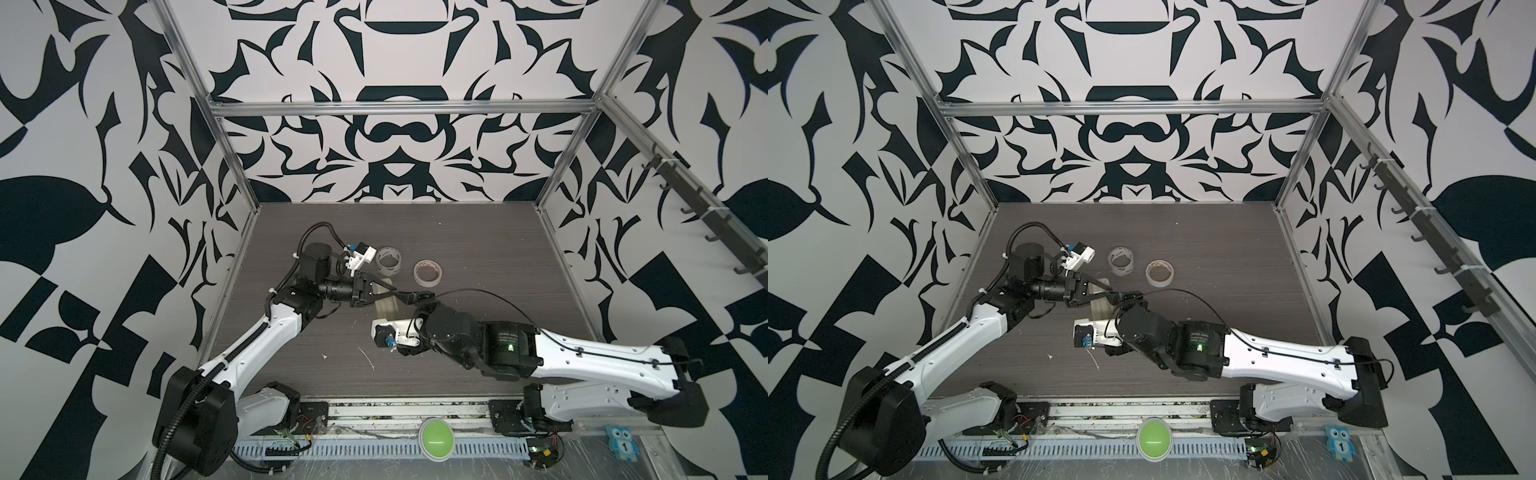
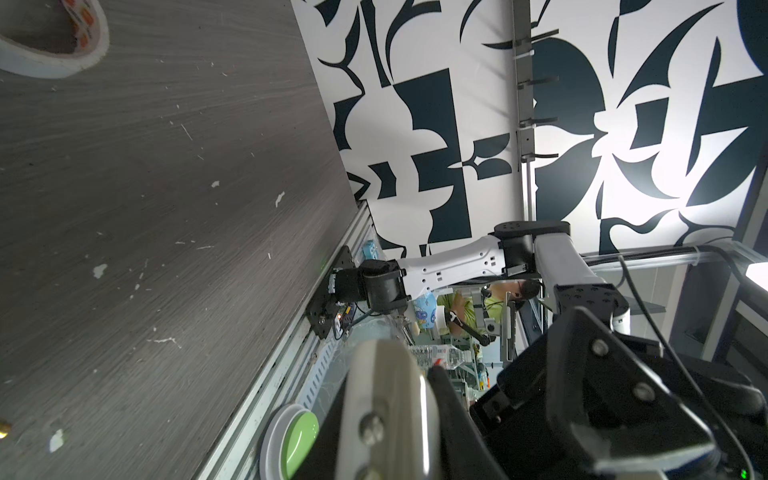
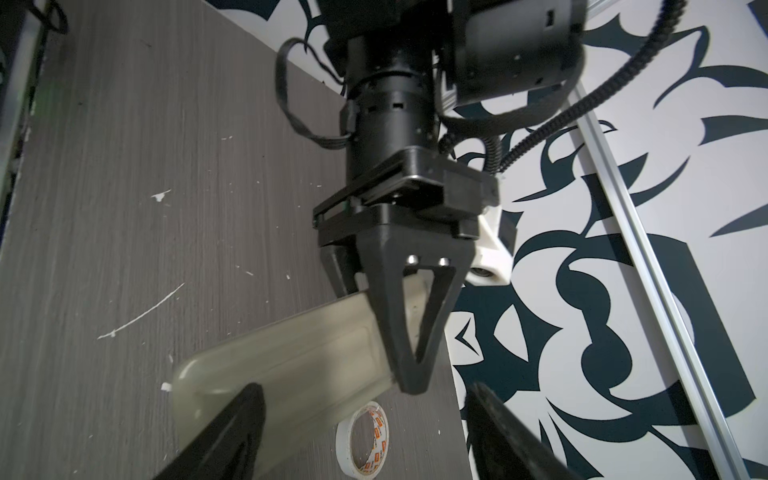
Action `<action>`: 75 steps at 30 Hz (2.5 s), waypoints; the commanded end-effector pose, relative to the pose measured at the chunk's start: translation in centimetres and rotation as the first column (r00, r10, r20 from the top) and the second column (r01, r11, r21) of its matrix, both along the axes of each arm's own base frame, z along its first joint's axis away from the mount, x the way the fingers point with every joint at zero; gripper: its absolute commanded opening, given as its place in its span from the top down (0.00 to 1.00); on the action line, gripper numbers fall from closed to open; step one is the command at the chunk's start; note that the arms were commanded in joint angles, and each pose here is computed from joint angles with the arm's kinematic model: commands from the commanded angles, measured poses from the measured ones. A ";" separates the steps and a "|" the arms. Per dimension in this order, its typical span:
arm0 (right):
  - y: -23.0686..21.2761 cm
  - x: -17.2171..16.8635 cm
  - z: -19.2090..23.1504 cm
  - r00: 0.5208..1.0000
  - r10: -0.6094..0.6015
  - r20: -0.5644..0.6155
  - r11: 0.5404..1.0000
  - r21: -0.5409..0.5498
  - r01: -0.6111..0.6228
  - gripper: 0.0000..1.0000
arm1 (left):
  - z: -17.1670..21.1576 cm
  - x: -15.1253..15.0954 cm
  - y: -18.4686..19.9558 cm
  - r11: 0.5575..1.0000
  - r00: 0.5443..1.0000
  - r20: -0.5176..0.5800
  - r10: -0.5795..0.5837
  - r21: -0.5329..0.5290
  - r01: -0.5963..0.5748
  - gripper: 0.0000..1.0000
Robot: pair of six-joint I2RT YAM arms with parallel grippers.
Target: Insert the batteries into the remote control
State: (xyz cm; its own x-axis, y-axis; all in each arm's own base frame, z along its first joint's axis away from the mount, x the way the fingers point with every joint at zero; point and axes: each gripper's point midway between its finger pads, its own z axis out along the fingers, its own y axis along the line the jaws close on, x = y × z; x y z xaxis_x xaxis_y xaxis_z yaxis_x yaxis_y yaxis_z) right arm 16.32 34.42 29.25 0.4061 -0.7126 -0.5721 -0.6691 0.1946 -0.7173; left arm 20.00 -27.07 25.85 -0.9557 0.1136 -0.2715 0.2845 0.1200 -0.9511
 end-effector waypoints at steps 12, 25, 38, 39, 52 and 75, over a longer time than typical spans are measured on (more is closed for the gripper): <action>-0.7 -1.9 2.7 0.996 0.084 -0.042 0.992 0.101 -0.079 0.19 | 0.4 -1.0 0.1 0.999 0.999 -0.008 -0.046 -0.020 0.046 1.00; 0.5 -2.6 1.0 0.987 0.122 -0.106 0.992 0.057 -0.117 0.18 | 0.4 -1.0 0.1 0.999 0.999 -0.006 -0.044 -0.018 0.044 1.00; 0.3 -1.7 2.2 0.995 0.078 -0.066 0.993 0.094 -0.072 0.19 | 0.3 -1.0 0.2 0.999 0.999 -0.006 -0.043 -0.017 0.043 1.00; 0.3 -1.7 2.3 0.995 0.075 -0.063 0.993 0.094 -0.069 0.20 | 0.3 -1.0 0.2 0.999 0.999 -0.007 -0.042 -0.016 0.042 1.00; 0.1 -1.1 1.2 0.998 0.045 -0.045 0.998 0.044 -0.043 0.21 | 0.3 -1.0 0.2 0.999 0.999 -0.004 -0.044 -0.016 0.044 1.00; 0.4 0.9 0.0 0.998 -0.059 -0.008 0.998 -0.016 0.058 0.22 | 0.7 -1.0 0.2 0.999 0.999 0.001 -0.045 -0.021 0.045 1.00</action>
